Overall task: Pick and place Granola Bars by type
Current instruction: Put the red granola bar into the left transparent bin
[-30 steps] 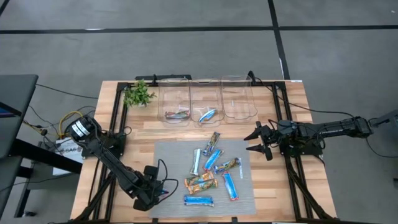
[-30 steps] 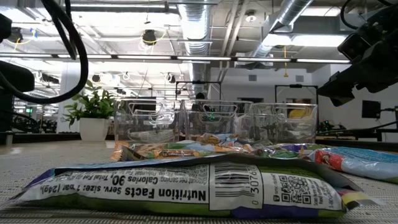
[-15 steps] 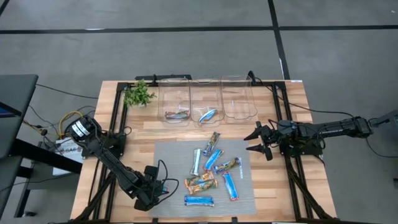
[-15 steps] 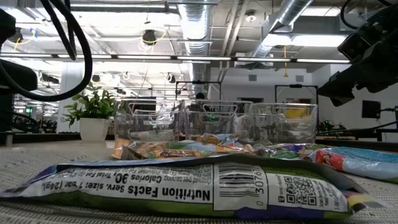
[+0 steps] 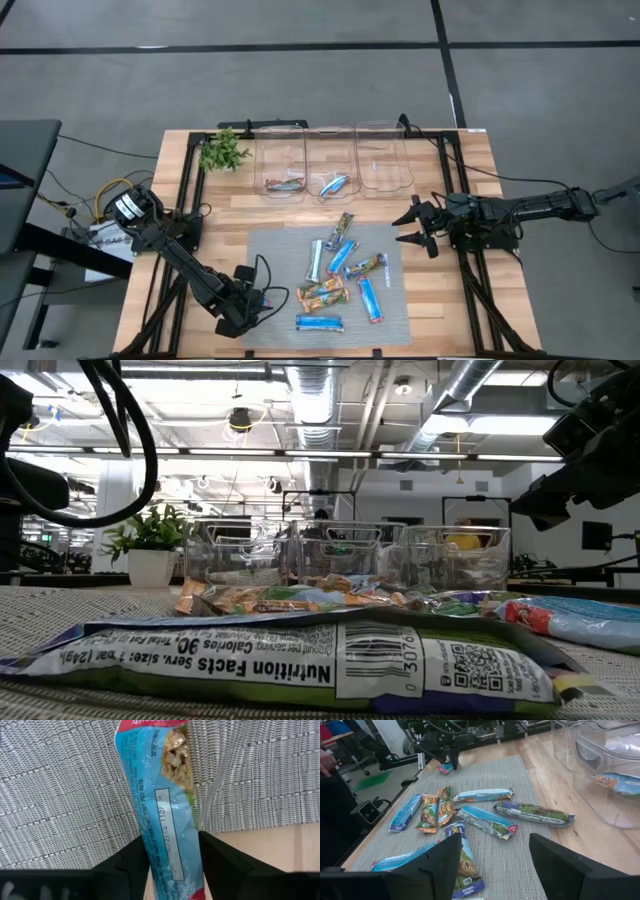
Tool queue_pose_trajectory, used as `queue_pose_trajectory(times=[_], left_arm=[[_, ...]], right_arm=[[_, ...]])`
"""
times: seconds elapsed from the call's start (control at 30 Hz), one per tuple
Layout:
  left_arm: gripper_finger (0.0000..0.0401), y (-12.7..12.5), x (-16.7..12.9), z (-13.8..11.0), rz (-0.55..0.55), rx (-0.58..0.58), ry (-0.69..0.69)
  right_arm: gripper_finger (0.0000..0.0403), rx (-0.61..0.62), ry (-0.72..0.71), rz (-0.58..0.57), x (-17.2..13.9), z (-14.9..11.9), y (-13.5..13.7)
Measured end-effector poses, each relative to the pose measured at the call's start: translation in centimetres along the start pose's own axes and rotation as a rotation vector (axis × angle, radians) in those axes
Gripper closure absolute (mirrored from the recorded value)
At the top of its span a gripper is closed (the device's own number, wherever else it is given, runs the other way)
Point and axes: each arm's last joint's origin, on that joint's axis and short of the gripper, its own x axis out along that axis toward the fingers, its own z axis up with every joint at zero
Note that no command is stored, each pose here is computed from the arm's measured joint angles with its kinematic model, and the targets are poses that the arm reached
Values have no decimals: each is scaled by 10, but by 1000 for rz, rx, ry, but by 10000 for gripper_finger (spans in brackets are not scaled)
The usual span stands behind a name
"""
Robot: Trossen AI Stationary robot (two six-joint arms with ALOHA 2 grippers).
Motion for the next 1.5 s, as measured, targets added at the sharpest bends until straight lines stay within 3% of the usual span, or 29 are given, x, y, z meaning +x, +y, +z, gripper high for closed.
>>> queue_pose_trajectory(times=[0.43, 0.73, 0.93, 1.5], left_arm=[[156, -1, -4, -1, -25, 6, 34], [158, 8, -21, -9, 67, -7, 80], [159, 6, -22, -10, 20, -45, 102], [159, 10, -17, -13, 69, -66, 76]], right_arm=[[177, 0, 0, 0, 0, 0, 0], [177, 0, 0, 0, 0, 0, 0], [177, 0, 0, 0, 0, 0, 0], [177, 0, 0, 0, 0, 0, 0]])
